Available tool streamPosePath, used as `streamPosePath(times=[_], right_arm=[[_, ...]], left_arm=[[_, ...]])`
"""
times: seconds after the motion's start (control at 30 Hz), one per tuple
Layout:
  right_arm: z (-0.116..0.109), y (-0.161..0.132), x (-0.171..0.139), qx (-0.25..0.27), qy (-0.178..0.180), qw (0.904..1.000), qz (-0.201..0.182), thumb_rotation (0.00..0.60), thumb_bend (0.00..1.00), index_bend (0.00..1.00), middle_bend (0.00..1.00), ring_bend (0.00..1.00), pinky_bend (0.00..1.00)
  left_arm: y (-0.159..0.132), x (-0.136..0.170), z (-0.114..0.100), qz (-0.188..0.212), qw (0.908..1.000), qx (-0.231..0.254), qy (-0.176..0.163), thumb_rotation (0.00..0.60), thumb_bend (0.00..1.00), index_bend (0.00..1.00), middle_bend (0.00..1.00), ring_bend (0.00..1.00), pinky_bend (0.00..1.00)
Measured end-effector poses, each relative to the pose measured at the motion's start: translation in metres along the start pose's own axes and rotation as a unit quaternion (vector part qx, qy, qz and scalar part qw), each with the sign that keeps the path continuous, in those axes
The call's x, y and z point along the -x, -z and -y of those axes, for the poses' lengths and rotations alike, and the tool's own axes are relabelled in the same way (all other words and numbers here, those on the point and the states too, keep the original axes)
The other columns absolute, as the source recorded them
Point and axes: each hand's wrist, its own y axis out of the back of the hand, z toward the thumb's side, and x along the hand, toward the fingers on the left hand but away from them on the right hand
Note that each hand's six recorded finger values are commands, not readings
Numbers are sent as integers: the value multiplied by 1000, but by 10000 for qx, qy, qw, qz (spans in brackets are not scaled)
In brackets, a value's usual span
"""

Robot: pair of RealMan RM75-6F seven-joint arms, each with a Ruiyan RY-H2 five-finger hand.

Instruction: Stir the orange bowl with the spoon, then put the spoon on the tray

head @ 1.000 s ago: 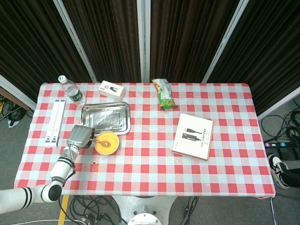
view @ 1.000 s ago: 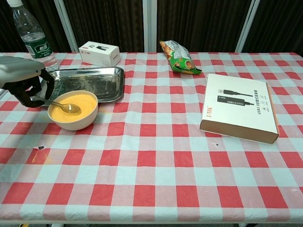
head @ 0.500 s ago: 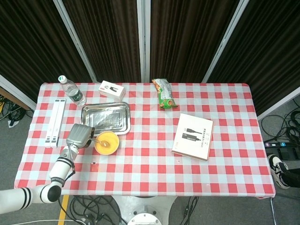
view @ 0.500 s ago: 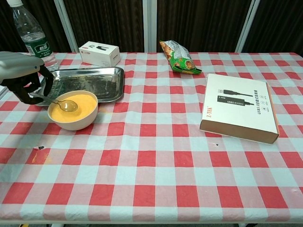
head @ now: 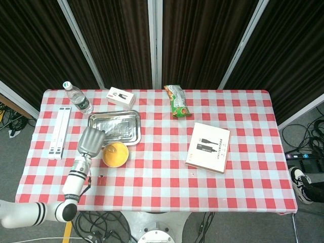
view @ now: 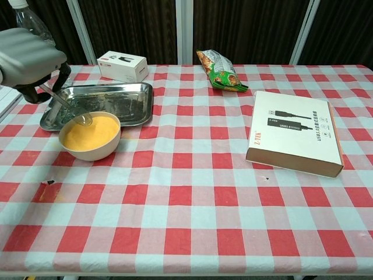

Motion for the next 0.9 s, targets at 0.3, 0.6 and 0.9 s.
streamPosePath(times=[0.3, 0.6, 0.9], right_arm=[[1, 1, 0, 28, -11, 10000, 19, 600, 168, 86, 216, 0, 131], [4, 4, 1, 44, -52, 10000, 36, 600, 167, 85, 216, 0, 131], [3, 4, 1, 49, -43, 10000, 52, 600, 168, 85, 217, 0, 131]], left_arm=[[-32, -3, 2, -197, 9940, -1030, -319, 600, 441, 687, 989, 928, 950], [-55, 6, 13, -76, 9896, -1373, -414, 600, 443, 693, 996, 932, 951], [-60, 12, 17, 36, 9918, -1212, -399, 600, 446, 695, 998, 933, 951]])
